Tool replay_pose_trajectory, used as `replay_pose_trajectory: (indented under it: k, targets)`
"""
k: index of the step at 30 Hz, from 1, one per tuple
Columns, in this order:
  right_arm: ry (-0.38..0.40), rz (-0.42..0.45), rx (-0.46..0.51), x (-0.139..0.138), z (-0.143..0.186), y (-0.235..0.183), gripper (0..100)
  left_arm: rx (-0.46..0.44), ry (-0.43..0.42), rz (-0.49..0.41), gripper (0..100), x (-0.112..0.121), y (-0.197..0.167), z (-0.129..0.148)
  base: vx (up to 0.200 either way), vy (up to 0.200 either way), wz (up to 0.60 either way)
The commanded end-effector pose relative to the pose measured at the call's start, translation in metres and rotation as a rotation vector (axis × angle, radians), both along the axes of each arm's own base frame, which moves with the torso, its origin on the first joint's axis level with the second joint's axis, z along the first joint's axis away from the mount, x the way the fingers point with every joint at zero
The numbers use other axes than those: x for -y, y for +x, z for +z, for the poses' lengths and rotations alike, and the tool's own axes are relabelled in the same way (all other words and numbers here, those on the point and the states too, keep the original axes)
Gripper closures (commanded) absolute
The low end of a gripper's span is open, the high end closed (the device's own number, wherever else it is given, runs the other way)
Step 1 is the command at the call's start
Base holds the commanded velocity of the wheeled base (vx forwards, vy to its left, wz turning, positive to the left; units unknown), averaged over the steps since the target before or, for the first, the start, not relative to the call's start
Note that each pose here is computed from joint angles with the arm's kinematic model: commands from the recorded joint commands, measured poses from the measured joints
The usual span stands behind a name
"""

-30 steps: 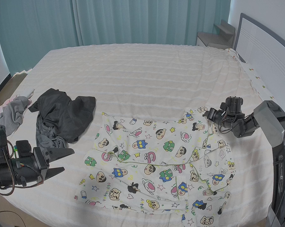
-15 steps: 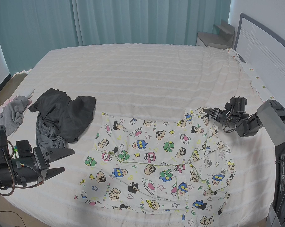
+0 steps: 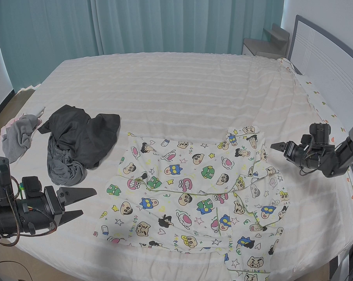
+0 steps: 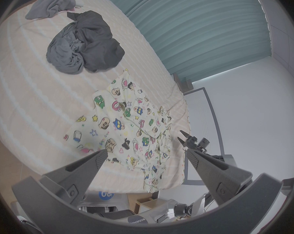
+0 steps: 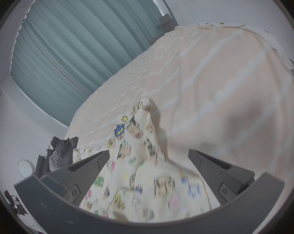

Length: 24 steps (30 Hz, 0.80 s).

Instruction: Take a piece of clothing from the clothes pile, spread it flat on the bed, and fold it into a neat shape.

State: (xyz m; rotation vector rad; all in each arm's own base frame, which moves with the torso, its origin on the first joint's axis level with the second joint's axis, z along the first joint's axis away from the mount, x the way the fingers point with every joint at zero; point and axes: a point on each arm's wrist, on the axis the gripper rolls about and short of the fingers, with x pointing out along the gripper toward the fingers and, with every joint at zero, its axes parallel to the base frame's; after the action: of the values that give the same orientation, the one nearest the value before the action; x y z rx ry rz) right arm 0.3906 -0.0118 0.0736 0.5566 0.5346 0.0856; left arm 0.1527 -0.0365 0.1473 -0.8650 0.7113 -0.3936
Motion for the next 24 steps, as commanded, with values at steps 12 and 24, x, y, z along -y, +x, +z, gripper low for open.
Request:
replay_pose_trajectory:
  k: [12,24]
  targets:
    - [0.163,-0.031,-0.045,-0.019,0.034,-0.222,0,-0.089,0.049,0.096,0,0.015,0.002,-0.013,-0.2,0.0,0.0]
    - [0.15,0.059,-0.064,-0.032,0.024,-0.236,0,-0.329,0.189,0.237,0,0.021,0.047,-0.076,-0.017,0.0,0.0]
